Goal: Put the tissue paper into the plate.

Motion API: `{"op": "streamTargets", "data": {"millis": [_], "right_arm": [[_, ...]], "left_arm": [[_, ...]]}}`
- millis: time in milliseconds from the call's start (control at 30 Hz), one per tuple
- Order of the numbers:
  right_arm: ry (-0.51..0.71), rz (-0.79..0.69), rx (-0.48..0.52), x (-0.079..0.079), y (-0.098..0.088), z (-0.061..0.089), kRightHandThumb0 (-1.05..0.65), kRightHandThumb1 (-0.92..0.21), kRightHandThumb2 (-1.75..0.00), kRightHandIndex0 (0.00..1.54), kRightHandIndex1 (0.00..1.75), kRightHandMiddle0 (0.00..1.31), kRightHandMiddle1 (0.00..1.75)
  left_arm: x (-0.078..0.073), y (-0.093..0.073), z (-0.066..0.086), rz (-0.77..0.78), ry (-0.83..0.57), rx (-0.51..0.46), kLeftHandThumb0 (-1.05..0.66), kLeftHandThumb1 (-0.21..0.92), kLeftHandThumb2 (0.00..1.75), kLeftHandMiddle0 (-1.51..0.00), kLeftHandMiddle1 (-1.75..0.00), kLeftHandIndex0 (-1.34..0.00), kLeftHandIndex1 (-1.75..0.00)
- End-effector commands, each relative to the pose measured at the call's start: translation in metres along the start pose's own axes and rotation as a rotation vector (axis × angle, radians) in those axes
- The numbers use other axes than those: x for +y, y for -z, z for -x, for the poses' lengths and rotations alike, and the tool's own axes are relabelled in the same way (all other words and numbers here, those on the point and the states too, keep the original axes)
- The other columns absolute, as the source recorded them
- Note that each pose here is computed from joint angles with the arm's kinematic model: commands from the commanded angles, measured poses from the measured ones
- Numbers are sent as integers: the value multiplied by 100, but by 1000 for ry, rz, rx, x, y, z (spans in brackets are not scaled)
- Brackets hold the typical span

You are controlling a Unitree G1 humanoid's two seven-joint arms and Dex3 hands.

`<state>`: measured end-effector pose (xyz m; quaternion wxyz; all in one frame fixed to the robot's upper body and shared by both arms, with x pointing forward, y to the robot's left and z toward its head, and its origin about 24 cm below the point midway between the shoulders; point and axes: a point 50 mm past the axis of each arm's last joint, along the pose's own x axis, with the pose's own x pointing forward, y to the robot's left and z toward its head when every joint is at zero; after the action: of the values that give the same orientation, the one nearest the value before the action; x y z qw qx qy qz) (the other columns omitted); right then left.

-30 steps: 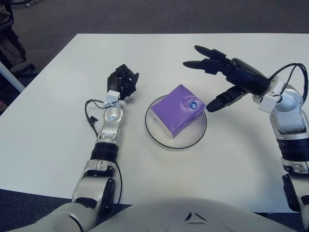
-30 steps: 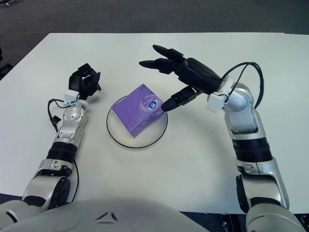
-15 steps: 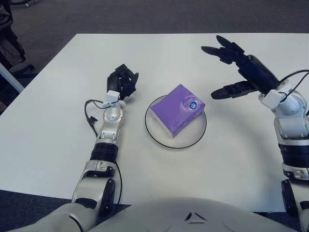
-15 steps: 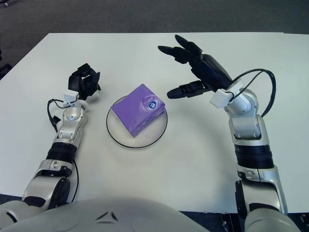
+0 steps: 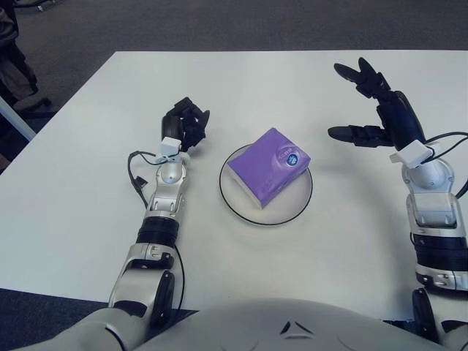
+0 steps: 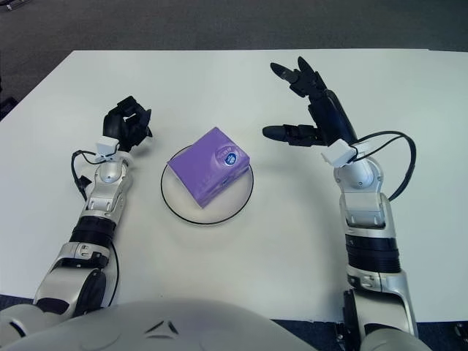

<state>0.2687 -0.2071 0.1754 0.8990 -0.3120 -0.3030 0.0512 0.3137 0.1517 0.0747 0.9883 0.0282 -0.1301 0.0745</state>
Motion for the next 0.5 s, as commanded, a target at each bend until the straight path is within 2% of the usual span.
{"op": "streamTargets", "data": {"millis": [0,100,300,433,467], "right_arm": [[94,-49,55,-3,13,8,-50,-92,-38,50,4,46,8],[145,-95,88,-3,21,12,-47,-92,-47,60,5,52,11],[182,-287,161,-1,31,15,-42,-92,-51,72,6,58,16],[181,-347,225,1,35,18,-40,-92,-50,78,4,57,25],[184,-353,236,2,36,19,-39,-92,-50,80,3,54,32]], "left_arm": [[1,51,48,4,-23,239,-36,92,33,-101,-175,-92,-175],[0,51,48,5,-23,238,-36,92,33,-101,-175,-92,-175],[0,51,48,8,-21,231,-36,92,33,-101,-175,-92,-175],[0,51,48,8,-21,226,-36,92,33,-102,-175,-92,-175],[1,51,48,8,-21,226,-36,92,33,-102,-175,-92,-175]]}}
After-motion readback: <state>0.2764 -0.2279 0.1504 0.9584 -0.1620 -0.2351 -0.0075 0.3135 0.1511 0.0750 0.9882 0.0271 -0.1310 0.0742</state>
